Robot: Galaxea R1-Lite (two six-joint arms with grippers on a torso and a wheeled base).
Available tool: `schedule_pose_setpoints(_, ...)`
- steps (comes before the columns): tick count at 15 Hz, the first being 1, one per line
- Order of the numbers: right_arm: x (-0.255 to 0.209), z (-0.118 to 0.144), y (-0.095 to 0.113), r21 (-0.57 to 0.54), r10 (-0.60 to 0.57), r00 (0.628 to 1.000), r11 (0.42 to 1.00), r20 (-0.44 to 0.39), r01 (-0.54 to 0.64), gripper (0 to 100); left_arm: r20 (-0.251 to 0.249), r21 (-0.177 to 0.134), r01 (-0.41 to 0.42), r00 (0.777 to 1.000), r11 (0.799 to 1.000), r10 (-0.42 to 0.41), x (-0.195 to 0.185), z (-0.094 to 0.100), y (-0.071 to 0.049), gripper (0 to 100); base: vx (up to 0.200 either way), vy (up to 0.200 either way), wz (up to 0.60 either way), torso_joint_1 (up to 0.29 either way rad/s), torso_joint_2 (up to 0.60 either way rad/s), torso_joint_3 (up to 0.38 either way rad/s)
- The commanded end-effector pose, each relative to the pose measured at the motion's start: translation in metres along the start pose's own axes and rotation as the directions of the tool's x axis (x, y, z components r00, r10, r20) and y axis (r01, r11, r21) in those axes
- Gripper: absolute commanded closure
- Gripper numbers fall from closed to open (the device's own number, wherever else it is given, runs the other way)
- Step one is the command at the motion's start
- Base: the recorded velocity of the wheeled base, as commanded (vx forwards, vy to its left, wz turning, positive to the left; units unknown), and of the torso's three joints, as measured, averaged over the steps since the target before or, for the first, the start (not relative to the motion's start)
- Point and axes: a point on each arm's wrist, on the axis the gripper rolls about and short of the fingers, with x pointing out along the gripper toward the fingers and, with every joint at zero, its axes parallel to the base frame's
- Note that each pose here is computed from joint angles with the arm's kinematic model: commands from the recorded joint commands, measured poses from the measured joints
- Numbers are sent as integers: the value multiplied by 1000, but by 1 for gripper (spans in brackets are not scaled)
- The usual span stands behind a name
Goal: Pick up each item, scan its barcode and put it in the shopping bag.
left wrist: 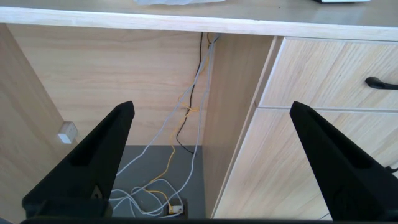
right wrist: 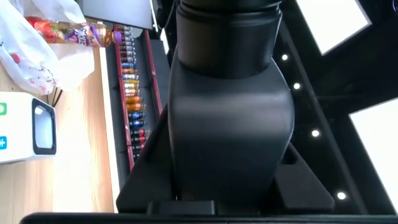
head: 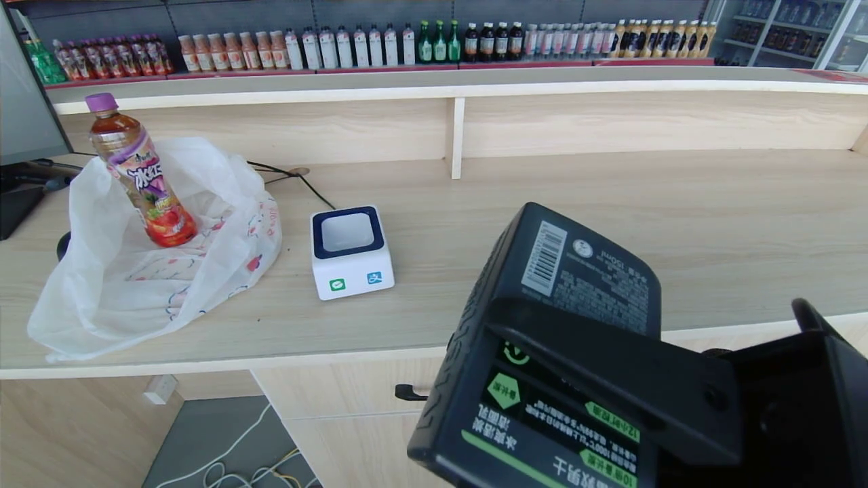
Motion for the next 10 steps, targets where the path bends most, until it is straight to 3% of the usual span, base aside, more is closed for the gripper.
schedule_pose_setpoints(1,-1,0,0,64,7,1000,998,-17,-6,100,1,0,0,1000,1000,0,0,0,0,0,0,0,0,0,0,0)
schedule_pose_setpoints(3,-7,1,6,286,61,996,957,-72,-37,100,1,0,0,1000,1000,0,0,0,0,0,0,0,0,0,0,0)
schedule_pose_setpoints(5,-8,1,7,370,71,994,929,-85,-35,100,1,0,0,1000,1000,0,0,0,0,0,0,0,0,0,0,0)
schedule_pose_setpoints(8,-2,4,19,623,105,992,781,-75,-36,100,1,0,0,1000,1000,0,0,0,0,0,0,0,0,0,0,0)
schedule_pose_setpoints(10,-9,1,7,652,74,994,758,-87,1,100,1,0,0,1000,1000,0,0,0,0,0,0,0,0,0,0,0)
